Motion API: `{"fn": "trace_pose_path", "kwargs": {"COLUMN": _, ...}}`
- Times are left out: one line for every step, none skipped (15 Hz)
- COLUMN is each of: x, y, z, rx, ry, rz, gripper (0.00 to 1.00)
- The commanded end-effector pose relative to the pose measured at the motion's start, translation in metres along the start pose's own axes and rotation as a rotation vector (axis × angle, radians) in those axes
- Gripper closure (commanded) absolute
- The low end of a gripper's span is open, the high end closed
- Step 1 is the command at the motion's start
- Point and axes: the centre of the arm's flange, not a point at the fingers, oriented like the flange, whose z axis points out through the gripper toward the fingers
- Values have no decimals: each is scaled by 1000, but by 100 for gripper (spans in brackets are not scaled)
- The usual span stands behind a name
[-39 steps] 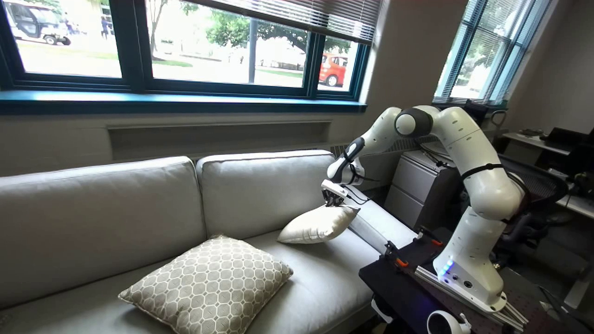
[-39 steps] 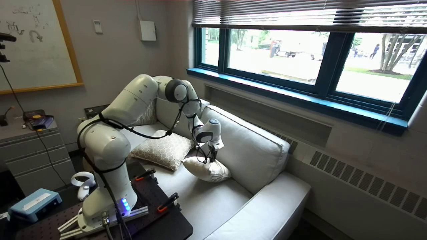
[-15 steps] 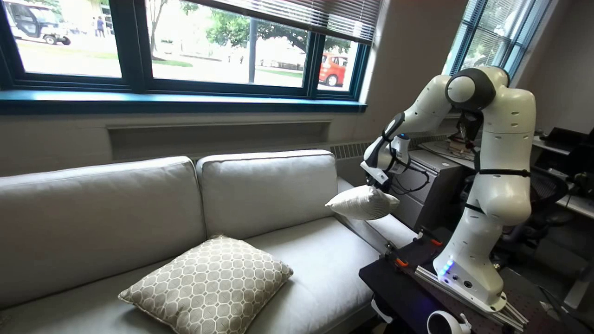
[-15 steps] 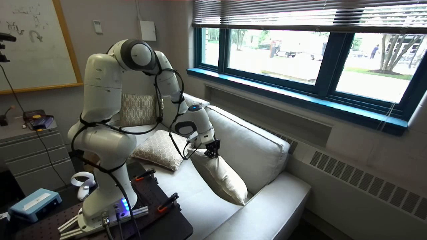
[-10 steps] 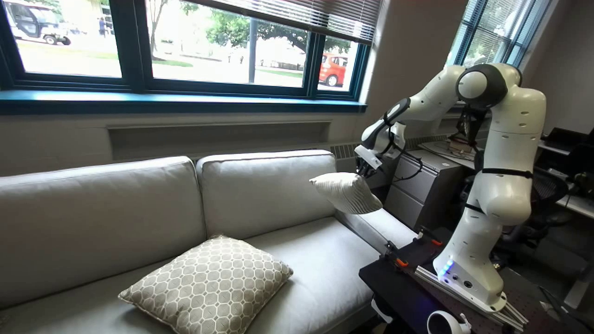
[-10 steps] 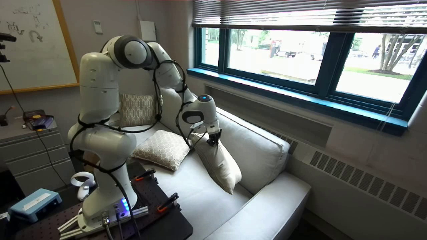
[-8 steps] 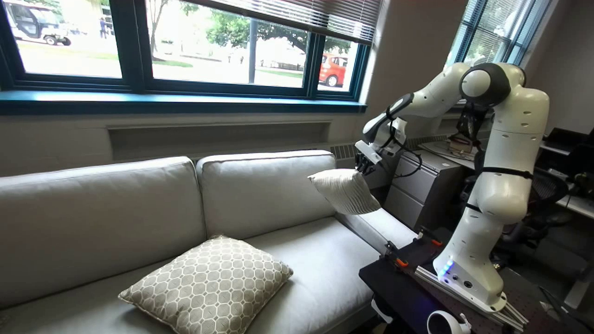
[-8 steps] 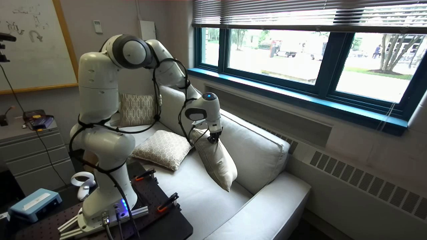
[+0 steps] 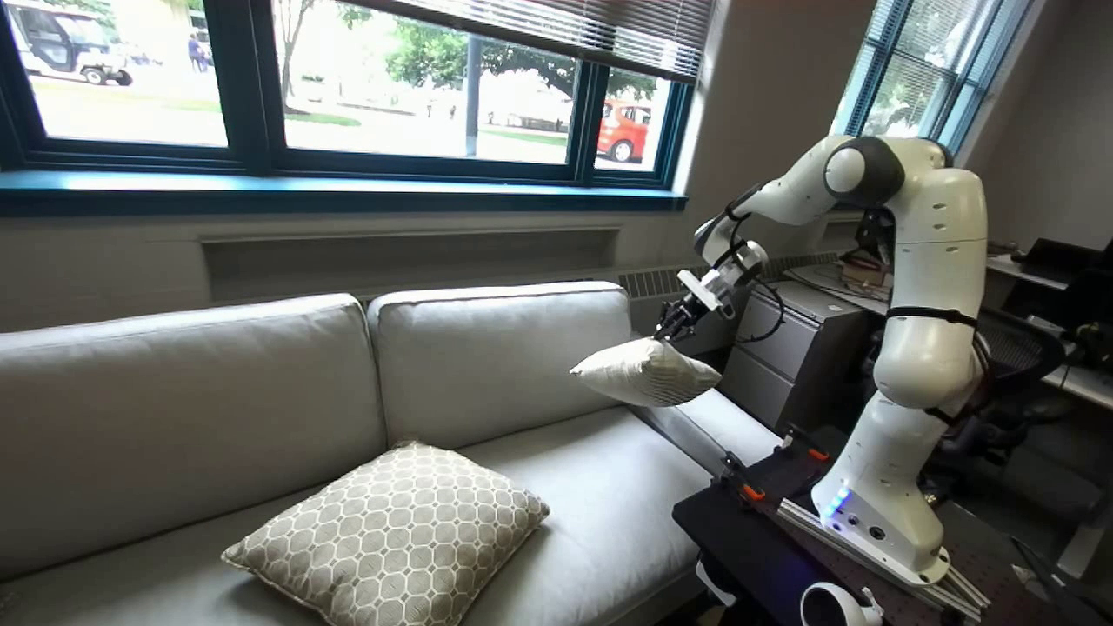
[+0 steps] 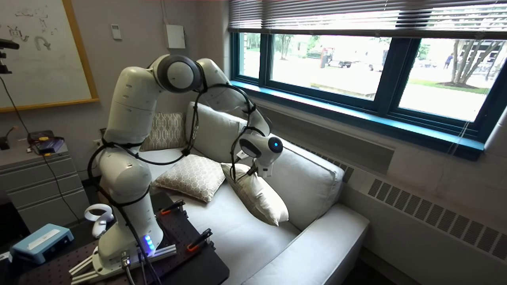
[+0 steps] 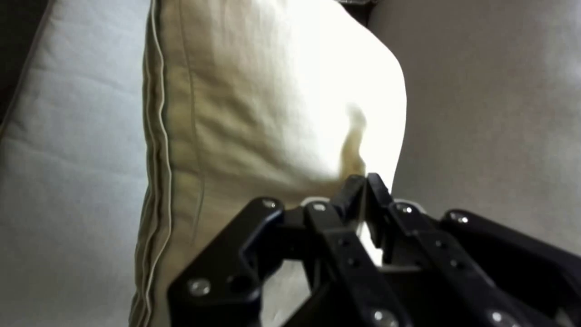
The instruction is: Place the small pillow against the right armrest of the sofa, place the pillow in the middle of the sofa in front of the small pillow on the right
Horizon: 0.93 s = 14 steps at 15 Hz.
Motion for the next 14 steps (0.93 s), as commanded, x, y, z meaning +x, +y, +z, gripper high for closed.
{"fn": "trace_pose_path", "kwargs": {"x": 64, "y": -14, "z": 69, "rx": -10, "ry": -204, "rz": 48, "gripper": 98}}
{"fn": "trace_pose_path", "kwargs": {"x": 76, "y": -9, "z": 84, "rx": -14, "ry": -259, "rz": 75, "gripper": 98}}
{"fn": "trace_pose_path", "kwargs": {"x": 89, "y": -4, "z": 98, "rx": -12, "ry": -311, "rz": 108, "gripper": 98}}
{"fn": "trace_pose_path", "kwargs": {"x": 98, "y": 2, "z": 108, "rx": -12, "ry": -358, "rz": 144, "gripper": 98}}
{"fn": "trace_pose_path", "kwargs": {"x": 106, "y": 8, "z": 115, "rx": -6, "ry": -397, "rz": 181, "gripper": 98}}
{"fn": "trace_pose_path", "kwargs": {"x": 116, "y": 16, "z": 120, "rx": 8, "ry": -434, "rz": 219, "gripper": 98}}
{"fn": "trace_pose_path", "kwargs": {"x": 125, "y": 24, "z": 121, "rx": 24, "ry": -461, "rz": 257, "gripper": 98}}
{"fn": "trace_pose_path", "kwargs": {"x": 134, "y": 34, "z": 120, "rx": 43, "ry": -481, "rz": 298, "gripper": 98}}
{"fn": "trace_pose_path", "kwargs": {"x": 141, "y": 42, "z": 118, "rx": 64, "ry": -499, "rz": 339, "gripper": 98}}
{"fn": "trace_pose_path", "kwargs": {"x": 148, "y": 50, "z": 114, "rx": 87, "ry": -512, "rz": 383, "gripper": 98}}
{"fn": "trace_pose_path", "kwargs": {"x": 151, "y": 59, "z": 109, "rx": 115, "ry": -521, "rz": 426, "gripper": 98}}
{"fn": "trace_pose_path", "kwargs": {"x": 155, "y": 67, "z": 103, "rx": 151, "ry": -540, "rz": 463, "gripper": 98}}
{"fn": "trace_pose_path", "kwargs": {"x": 149, "y": 72, "z": 93, "rx": 199, "ry": -543, "rz": 491, "gripper": 98}}
{"fn": "trace_pose_path", "kwargs": {"x": 142, "y": 74, "z": 86, "rx": 252, "ry": -547, "rz": 510, "gripper": 98}}
